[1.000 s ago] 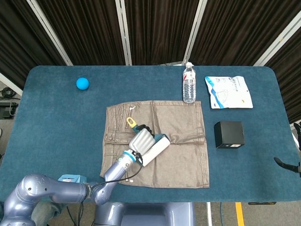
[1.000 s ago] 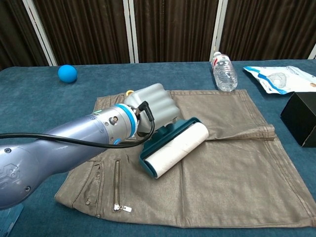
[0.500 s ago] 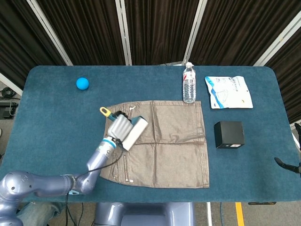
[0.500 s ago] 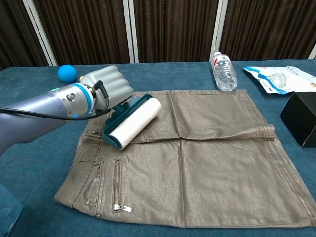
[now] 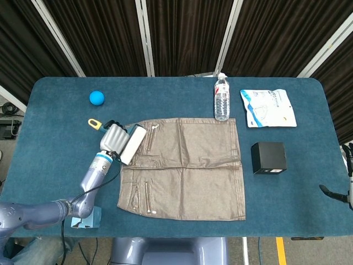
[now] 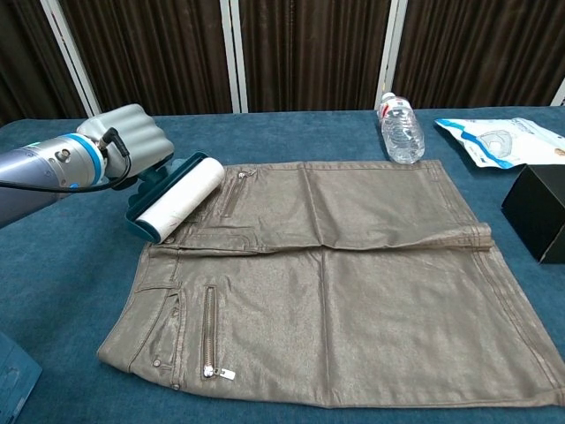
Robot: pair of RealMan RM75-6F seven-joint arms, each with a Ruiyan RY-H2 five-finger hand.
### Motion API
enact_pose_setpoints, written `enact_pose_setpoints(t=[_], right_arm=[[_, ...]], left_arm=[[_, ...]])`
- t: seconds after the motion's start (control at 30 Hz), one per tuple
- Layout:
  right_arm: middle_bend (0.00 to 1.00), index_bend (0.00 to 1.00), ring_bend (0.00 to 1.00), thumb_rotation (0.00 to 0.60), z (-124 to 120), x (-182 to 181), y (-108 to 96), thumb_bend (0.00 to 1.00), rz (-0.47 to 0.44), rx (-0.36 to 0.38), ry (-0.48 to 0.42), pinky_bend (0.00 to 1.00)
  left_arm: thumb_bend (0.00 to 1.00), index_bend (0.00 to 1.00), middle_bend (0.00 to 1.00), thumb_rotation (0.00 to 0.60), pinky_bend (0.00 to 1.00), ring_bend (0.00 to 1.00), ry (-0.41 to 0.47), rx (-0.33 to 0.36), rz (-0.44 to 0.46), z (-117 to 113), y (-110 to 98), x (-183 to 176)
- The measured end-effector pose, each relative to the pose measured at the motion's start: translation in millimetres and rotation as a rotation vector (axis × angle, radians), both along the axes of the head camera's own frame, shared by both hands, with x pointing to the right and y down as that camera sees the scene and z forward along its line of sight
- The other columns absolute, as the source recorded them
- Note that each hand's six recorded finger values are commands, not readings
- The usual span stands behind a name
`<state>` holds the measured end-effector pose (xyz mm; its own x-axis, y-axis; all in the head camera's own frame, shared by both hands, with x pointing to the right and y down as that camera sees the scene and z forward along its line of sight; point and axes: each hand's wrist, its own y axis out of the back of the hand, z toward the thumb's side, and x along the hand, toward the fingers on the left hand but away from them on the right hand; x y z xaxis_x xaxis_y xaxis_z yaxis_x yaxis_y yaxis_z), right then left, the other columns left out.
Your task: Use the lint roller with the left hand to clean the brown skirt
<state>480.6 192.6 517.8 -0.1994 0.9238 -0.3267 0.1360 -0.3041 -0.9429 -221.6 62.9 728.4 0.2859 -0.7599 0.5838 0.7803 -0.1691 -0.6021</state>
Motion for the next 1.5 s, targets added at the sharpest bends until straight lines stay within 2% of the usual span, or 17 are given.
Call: enact_pose_setpoints(t=[0.37, 0.8, 1.03, 1.27, 1.5], right_arm=[[0.0, 0.0, 0.0, 0.6, -3, 4, -1, 0.0, 0.009, 0.007, -0.009, 0.0], [0.0, 0.0, 0.0, 0.6, -3, 7, -1, 0.0, 0.017, 0.008, -0.011, 0.0], [0.0, 0.0, 0.0, 0.6, -2, 5, -1, 0.0, 0.009, 0.002, -0.01, 0.0], [0.0, 0.0, 0.0, 0.6, -2, 7, -1, 0.0, 0.015, 0.005, -0.007, 0.0], [0.0, 0.0, 0.0, 0.6, -2, 7, 0, 0.0, 0.013, 0.002, -0.004, 0.0]], left_arm=[[0.7, 0.63, 0.47, 0.6, 0.46, 0.39, 0.053, -0.029, 0.084, 2, 27, 55], [0.7, 0.63, 0.47, 0.6, 0.46, 0.39, 0.149, -0.059, 0.251, -5, 81, 152], [0.7, 0.63, 0.47, 0.6, 0.46, 0.39, 0.157, -0.046, 0.311, -11, 99, 185], [0.7, 0.63, 0.47, 0.6, 0.46, 0.39, 0.128, -0.031, 0.336, -11, 101, 189], [0.7, 0.63, 0.47, 0.6, 0.46, 0.4, 0.079, -0.006, 0.316, -7, 85, 168]])
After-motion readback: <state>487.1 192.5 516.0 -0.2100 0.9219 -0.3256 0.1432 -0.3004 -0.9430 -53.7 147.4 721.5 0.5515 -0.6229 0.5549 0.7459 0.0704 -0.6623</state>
